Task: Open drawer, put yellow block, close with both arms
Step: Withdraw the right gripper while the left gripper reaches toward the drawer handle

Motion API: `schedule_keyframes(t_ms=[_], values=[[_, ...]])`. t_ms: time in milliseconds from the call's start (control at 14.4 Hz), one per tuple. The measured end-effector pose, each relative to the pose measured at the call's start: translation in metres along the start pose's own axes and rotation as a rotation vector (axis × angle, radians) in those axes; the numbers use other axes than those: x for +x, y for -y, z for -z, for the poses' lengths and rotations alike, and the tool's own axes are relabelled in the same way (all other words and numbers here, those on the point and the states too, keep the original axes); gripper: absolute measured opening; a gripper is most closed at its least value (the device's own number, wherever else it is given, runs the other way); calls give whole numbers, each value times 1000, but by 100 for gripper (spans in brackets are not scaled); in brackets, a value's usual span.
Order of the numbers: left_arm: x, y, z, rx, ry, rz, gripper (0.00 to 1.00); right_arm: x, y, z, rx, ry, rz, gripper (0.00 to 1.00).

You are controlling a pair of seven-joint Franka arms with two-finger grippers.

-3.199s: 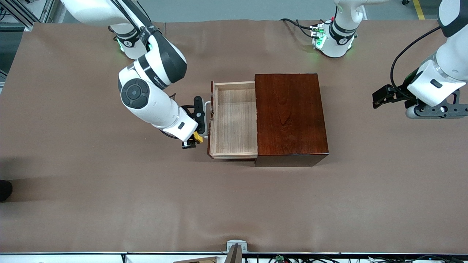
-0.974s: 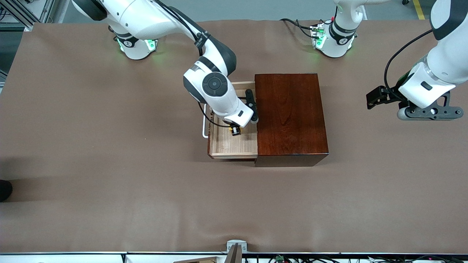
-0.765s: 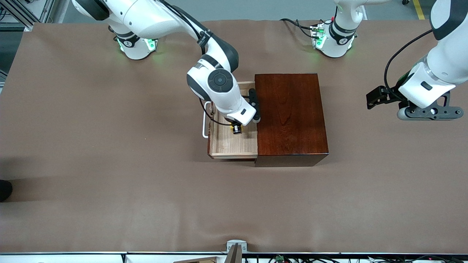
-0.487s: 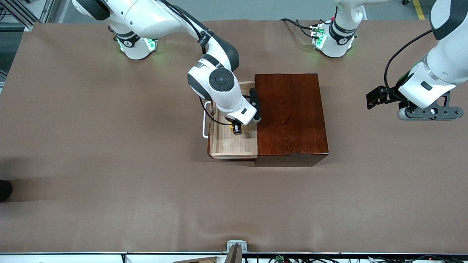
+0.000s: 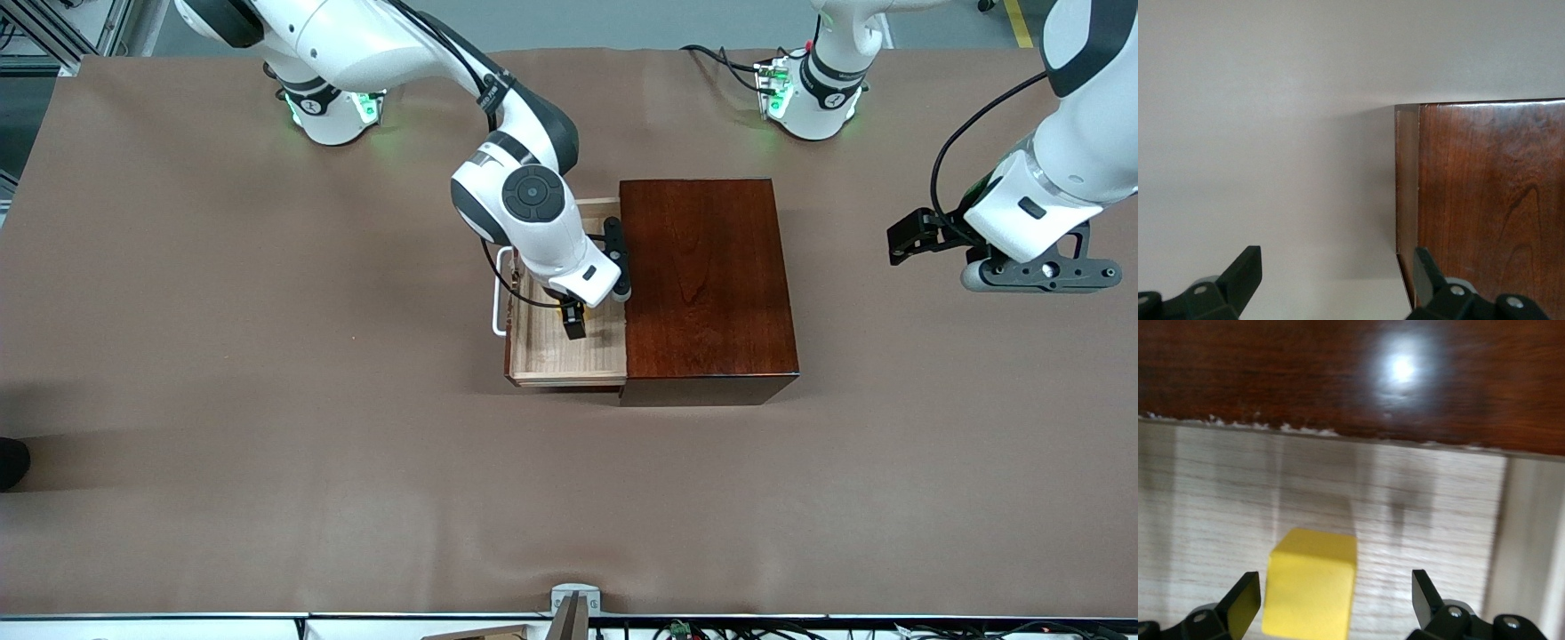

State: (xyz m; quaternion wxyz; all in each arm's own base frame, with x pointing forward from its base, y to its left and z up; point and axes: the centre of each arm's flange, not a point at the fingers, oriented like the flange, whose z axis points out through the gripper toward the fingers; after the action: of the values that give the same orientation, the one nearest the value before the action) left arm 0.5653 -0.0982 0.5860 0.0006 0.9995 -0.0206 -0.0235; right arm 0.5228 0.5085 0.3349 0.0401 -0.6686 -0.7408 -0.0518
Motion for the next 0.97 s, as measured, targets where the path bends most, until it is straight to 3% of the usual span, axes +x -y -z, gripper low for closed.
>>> schedule_keyframes(t_ms=[278, 487, 765, 974], values=[[0, -2, 0, 0, 0, -4, 100, -21, -12, 48, -15, 18, -40, 100], [-1, -6, 1, 0, -2, -10, 100, -56, -26, 101, -33, 40, -139, 100], [0, -11, 11, -4, -30, -19, 100, -137, -55, 163, -59, 67, -286, 100], [-6, -48, 27, -18, -64, -85, 100, -211, -74, 187, -44, 101, -403, 100]])
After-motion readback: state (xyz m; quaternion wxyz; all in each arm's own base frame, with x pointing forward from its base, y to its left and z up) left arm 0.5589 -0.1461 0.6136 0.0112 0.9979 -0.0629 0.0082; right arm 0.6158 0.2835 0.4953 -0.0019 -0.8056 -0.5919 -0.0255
